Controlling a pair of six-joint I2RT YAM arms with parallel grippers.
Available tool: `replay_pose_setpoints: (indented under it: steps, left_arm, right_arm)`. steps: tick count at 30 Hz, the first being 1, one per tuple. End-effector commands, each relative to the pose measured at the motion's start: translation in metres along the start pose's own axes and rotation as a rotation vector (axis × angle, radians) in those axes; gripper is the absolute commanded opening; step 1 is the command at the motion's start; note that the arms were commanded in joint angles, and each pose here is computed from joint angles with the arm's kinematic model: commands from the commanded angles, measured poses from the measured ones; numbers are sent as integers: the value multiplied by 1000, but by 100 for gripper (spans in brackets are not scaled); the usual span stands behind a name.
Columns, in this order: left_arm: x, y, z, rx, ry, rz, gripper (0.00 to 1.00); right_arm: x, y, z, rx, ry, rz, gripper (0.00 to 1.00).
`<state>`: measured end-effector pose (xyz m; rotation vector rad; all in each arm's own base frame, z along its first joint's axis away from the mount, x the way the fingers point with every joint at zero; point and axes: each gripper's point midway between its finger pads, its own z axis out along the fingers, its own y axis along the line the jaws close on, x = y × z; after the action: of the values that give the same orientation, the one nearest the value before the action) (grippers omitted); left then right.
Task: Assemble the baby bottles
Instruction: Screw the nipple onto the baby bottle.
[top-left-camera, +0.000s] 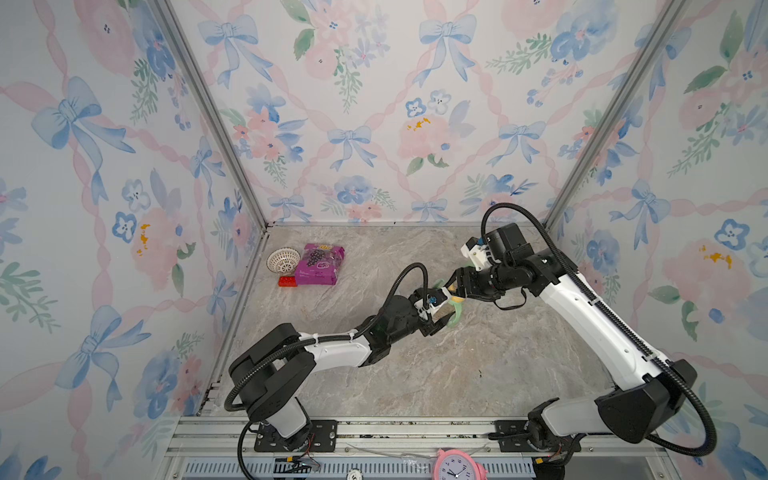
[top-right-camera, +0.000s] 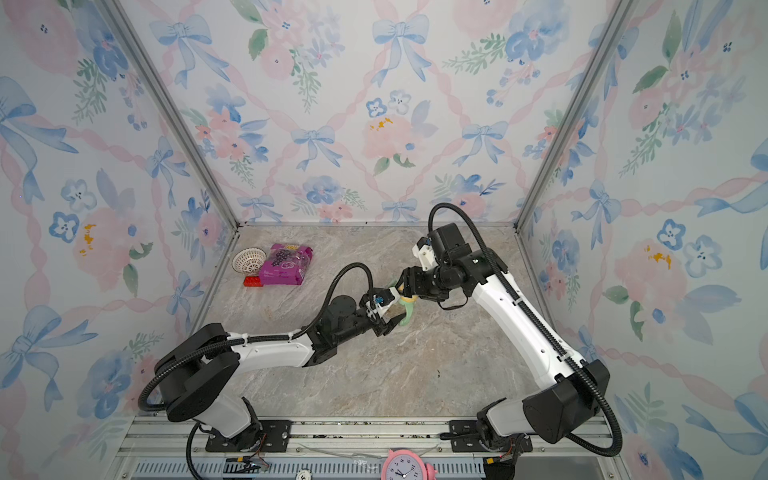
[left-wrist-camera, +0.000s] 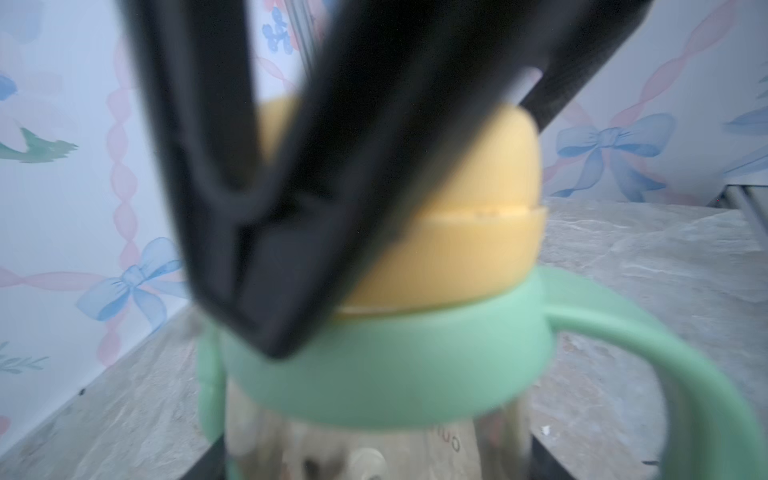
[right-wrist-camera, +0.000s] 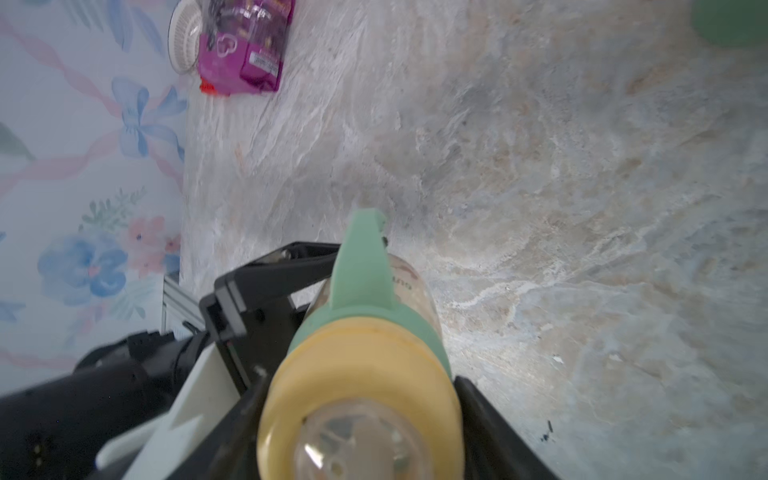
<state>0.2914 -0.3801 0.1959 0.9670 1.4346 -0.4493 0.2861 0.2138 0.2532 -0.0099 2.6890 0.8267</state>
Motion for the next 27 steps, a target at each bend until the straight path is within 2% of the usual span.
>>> replay_pose_setpoints:
  steps: [1, 8, 14, 17, 19, 22, 24, 27]
  left_arm:
    - [-24, 33, -1, -202, -75, 97, 0]
    - [-6, 21, -7, -95, -68, 37, 0]
    - [-12, 17, -19, 23, -117, -39, 0]
    - [-26, 2, -28, 207, -174, -112, 0]
    - [-37, -20, -39, 408, -202, -157, 0]
    - [-45, -43, -51, 582, -211, -188, 0]
    - [-46, -49, -55, 630, -197, -203, 0]
    - [-43, -53, -56, 656, -176, -217, 0]
  right_arm:
    - [-27, 17, -14, -50, -127, 246, 84]
    - [-24, 21, -37, -133, -157, 273, 100]
    - [-13, 13, -73, -151, -206, 230, 96]
    - [-13, 22, -94, -225, -232, 41, 96]
    - [0, 21, -101, -175, -190, -265, 96]
    - [25, 4, -96, -89, -46, -577, 96]
    - [33, 2, -91, -110, -19, -707, 96]
    - [40, 20, -88, -235, -37, -793, 96]
